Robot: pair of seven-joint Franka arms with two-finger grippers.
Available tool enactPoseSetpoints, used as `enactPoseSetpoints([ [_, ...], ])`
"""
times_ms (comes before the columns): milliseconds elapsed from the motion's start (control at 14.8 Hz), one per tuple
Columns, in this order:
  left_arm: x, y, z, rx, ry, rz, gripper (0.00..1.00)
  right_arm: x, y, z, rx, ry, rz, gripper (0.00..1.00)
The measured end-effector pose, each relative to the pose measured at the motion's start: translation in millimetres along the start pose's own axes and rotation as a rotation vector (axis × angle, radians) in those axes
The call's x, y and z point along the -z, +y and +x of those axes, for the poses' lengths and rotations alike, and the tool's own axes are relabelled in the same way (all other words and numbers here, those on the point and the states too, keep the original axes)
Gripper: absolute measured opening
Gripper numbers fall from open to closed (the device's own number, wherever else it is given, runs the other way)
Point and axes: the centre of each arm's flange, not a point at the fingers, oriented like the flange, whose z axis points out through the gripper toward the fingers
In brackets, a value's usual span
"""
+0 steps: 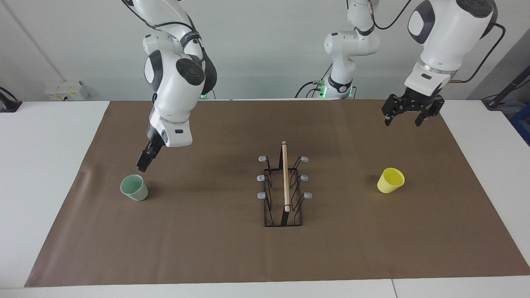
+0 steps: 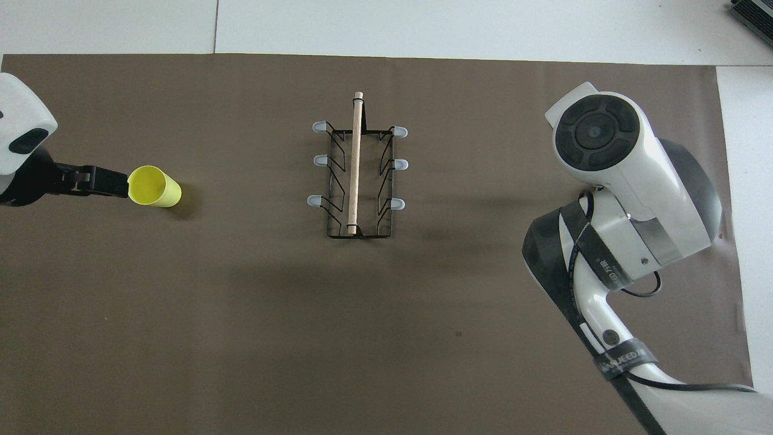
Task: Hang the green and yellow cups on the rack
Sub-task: 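Raise the right gripper up and over the pale green cup, then lower the right gripper and grasp the pale green cup rim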
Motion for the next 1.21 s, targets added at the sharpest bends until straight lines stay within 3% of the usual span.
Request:
enactPoseSetpoints([
  [337,0.0,0.0,0.0,0.000,0.000,0.000,1.00,-32.4,-9.2,14.2,0.301,-0.101,-0.125,1.00],
  [539,0.0,0.0,0.0,0.000,0.000,0.000,1.00,-60.7,-28.7,33.3,0.415,-0.139,-0.171,1.00],
  [944,0.0,0.0,0.0,0.000,0.000,0.000,1.00,-106.4,-55.1,69.4,0.561,-0.172,-0.188,1.00],
  [1213,0.0,0.0,0.0,0.000,0.000,0.000,1.00,-143.6,-76.7,102.8,0.565,-0.196,-0.162,1.00],
])
